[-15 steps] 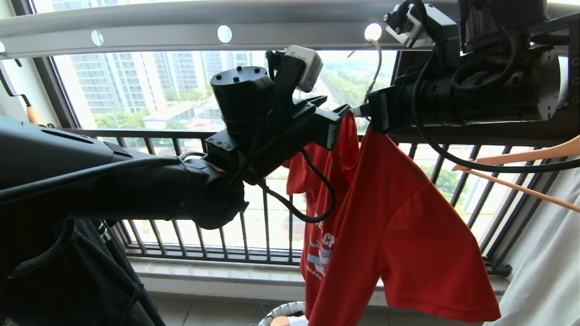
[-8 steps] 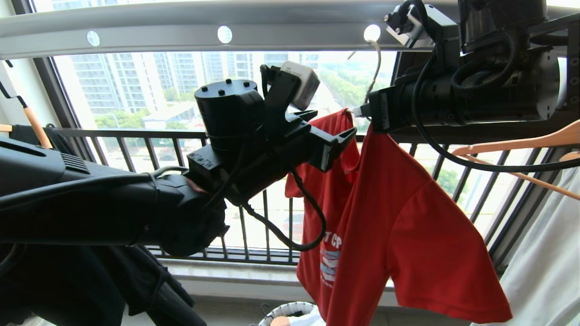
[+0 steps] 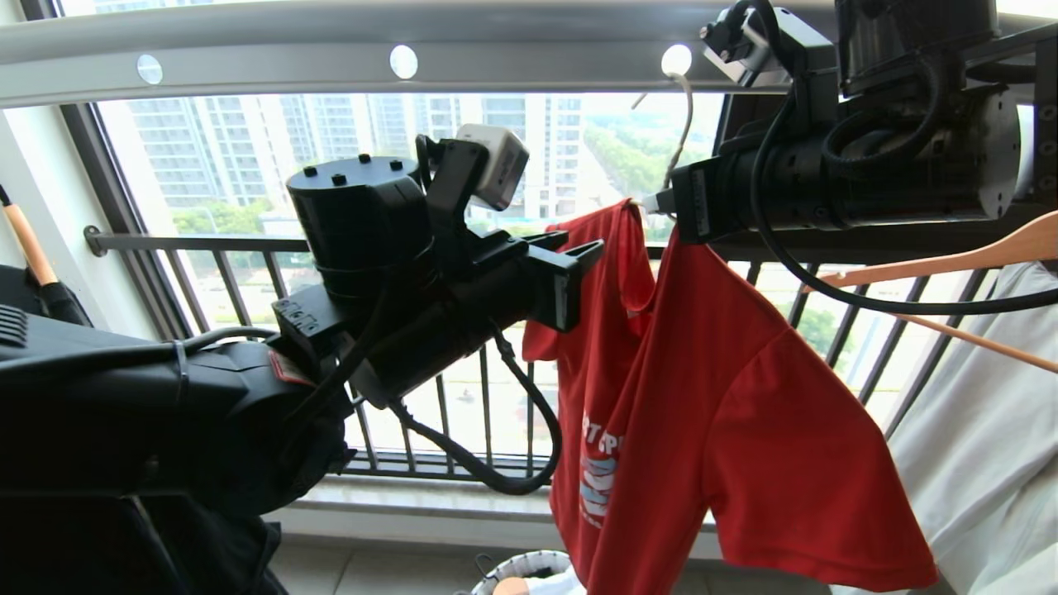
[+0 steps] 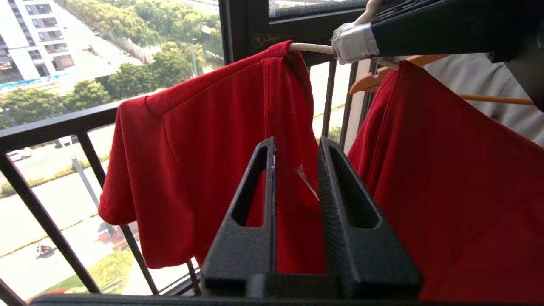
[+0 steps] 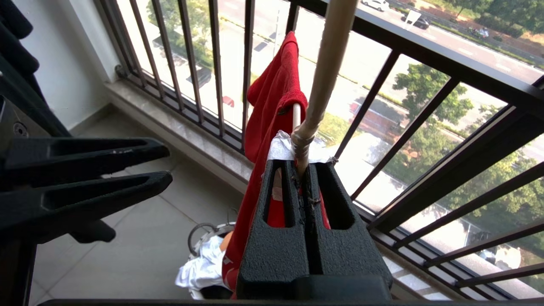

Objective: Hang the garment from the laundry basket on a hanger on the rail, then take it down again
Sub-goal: Take the clothes off the clothes rack

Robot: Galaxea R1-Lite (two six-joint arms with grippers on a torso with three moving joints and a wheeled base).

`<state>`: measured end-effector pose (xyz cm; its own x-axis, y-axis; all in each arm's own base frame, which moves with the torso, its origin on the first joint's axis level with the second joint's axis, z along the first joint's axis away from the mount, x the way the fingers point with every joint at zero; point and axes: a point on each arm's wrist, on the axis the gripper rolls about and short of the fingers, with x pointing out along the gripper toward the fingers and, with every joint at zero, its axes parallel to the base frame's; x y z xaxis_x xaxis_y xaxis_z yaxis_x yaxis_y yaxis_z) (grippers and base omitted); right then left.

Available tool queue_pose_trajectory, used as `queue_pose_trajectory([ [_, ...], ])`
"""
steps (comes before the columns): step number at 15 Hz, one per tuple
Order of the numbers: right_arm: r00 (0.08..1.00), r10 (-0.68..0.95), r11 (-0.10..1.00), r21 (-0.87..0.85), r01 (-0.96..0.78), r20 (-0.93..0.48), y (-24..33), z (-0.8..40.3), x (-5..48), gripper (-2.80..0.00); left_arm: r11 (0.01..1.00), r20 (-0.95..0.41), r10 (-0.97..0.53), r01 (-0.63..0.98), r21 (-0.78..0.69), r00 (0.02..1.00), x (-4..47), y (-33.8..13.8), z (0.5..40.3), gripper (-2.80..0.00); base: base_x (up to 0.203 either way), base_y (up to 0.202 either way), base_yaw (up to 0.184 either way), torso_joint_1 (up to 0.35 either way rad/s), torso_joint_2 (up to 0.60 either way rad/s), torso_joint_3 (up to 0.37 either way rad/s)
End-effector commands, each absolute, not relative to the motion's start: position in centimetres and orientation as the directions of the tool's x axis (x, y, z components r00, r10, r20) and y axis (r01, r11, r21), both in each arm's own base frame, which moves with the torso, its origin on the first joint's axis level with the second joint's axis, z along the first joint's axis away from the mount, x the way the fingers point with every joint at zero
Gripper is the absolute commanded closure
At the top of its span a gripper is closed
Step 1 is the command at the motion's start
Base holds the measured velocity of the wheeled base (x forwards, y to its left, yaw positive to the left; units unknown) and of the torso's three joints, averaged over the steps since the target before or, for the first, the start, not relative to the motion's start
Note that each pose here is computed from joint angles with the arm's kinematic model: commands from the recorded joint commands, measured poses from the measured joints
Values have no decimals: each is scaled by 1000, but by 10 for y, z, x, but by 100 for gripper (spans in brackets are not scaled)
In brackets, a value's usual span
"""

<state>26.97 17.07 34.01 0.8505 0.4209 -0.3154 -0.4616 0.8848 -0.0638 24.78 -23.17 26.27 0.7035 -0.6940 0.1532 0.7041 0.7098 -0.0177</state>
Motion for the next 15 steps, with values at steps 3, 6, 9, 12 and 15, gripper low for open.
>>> queue_pose_trajectory([
  [3, 850, 422, 884, -64, -463, -316, 171, 340, 269, 0, 504, 38, -855, 847, -166, 517, 232, -220, 268, 0, 0, 0, 0, 0, 0, 0],
  [6, 851, 420, 885, -65, -461, -316, 171, 340, 269, 0, 426, -35, -901, 871, -245, 432, 250, -212, 256, 0, 0, 0, 0, 0, 0, 0],
  [9, 850, 420, 885, -65, -461, -318, 171, 340, 270, 0, 415, -73, -909, 871, -264, 411, 259, -216, 242, -280, 0, 0, 0, 0, 0, 0],
  [12, 850, 420, 885, -65, -461, -318, 171, 340, 270, 0, 351, -98, -936, 892, -285, 337, 269, -222, 228, -280, 0, 0, 0, 0, 0, 0],
  [15, 851, 421, 885, -64, -461, -313, 171, 341, 270, 0, 350, -109, -937, 891, -290, 333, 282, -232, 220, -280, 0, 0, 0, 0, 0, 0],
])
